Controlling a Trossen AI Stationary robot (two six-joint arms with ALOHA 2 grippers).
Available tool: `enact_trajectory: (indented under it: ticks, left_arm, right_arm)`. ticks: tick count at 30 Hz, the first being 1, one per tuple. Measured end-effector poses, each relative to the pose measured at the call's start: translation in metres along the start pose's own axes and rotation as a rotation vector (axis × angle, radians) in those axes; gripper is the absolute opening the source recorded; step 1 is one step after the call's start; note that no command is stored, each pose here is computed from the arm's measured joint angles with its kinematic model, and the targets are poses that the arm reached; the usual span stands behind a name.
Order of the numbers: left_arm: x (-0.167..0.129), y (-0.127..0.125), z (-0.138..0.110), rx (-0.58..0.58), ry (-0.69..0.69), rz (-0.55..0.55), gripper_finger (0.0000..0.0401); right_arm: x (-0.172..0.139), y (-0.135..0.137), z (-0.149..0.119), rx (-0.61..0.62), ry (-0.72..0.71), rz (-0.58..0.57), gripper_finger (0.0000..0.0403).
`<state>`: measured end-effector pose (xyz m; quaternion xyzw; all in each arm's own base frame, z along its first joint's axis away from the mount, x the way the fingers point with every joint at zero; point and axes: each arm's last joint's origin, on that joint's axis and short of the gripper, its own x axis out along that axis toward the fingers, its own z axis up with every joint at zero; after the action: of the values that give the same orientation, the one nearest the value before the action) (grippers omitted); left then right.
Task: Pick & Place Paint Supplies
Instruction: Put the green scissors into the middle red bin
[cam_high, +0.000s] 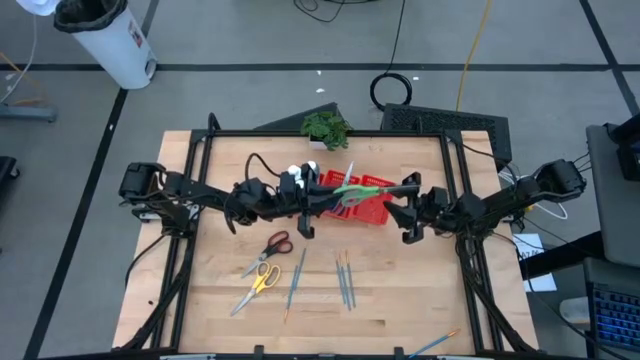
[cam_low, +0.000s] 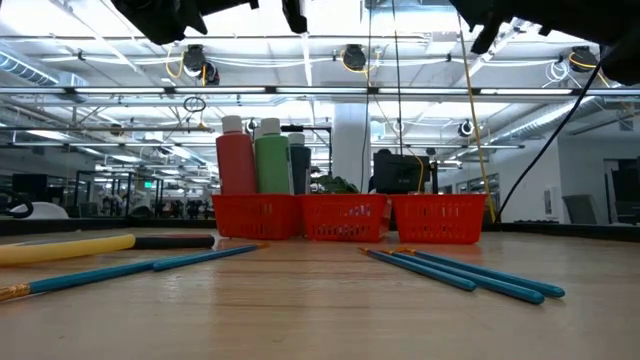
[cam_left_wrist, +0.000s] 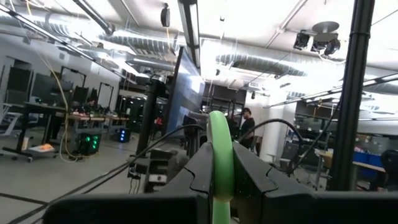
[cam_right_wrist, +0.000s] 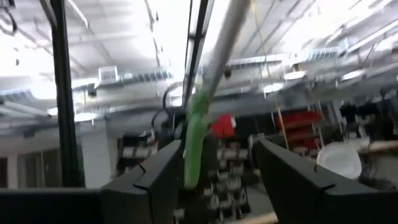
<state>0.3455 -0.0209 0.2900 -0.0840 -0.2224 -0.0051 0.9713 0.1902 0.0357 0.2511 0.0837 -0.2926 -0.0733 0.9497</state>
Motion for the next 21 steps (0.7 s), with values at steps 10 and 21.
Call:
enact_trajectory:
  ticks: [10,21]
  left_arm:
    - [0.0,-0.0004,-0.0005,-0.002,0.006,-0.01,0.0031]
    - [-0.0001,-0.0019,-0.0009,-0.007,0.012,-0.028,0.0031]
  right_arm:
    - [0.0029,-0.001,0.0084,-0.045,-0.064,0.015,0.0177]
    - [0.0044,-0.0019,0.0108,-0.057,-0.08,0.051,0.0186]
